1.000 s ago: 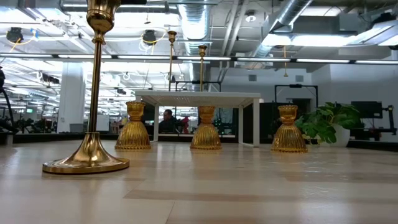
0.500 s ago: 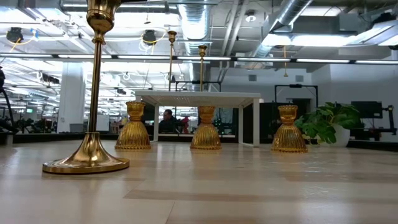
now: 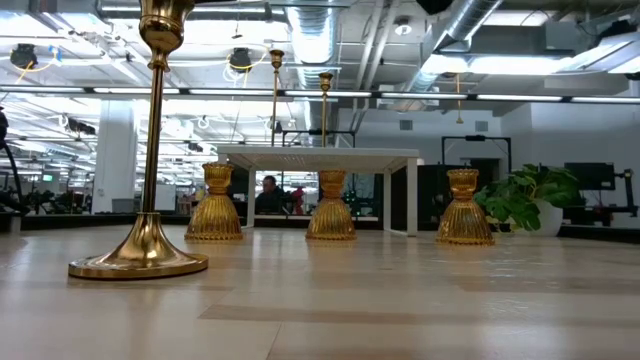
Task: Pick & Place candle stick holders
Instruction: Put the gold candle holder on the shelf aligned with the other gold candle holder
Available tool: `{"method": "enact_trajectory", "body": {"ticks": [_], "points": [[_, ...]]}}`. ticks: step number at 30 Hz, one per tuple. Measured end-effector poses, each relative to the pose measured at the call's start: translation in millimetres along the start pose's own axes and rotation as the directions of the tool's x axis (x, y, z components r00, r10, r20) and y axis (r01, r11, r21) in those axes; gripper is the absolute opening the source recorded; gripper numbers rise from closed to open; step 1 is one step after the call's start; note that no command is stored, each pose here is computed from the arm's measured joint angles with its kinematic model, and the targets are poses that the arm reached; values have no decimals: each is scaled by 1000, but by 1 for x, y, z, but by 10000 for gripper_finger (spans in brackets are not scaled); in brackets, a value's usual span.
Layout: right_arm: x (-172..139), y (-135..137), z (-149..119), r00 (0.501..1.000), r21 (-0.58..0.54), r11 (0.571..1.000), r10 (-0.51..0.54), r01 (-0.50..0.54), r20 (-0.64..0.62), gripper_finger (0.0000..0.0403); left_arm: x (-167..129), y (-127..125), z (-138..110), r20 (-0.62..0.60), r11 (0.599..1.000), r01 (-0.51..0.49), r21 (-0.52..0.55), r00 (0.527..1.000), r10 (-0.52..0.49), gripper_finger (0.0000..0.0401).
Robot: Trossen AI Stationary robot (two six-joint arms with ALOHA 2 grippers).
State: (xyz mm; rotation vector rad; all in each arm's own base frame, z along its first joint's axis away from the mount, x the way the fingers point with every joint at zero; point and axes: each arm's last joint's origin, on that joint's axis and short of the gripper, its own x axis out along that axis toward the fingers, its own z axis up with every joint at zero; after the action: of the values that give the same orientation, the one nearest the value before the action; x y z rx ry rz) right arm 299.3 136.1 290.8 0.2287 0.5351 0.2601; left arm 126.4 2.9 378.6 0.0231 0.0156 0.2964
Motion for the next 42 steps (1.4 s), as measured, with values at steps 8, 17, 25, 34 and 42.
{"method": "enact_trajectory", "body": {"ticks": [8, 17, 25, 34, 42], "points": [[37, -7, -22, 994, 18, 1000, -1, 3, -112, 99, 0, 0, 0, 0, 1000, -3, -3, 1000, 3, 214], [52, -13, -30, 991, -59, 998, -39, 32, -124, 258, 0, 2, 0, -1, 998, -70, 1, 998, 70, 214], [52, -47, -18, 988, -208, 973, -120, 98, -96, 281, 0, 2, 0, -2, 997, -73, 1, 997, 73, 214], [99, -58, -31, 1000, -270, 963, -14, 14, 1, 275, 0, 2, 0, -1, 997, -73, -3, 997, 73, 214], [119, -66, -38, 997, -200, 979, 58, -47, 51, 275, 0, 2, 0, -2, 997, -73, 0, 997, 73, 214]]}}
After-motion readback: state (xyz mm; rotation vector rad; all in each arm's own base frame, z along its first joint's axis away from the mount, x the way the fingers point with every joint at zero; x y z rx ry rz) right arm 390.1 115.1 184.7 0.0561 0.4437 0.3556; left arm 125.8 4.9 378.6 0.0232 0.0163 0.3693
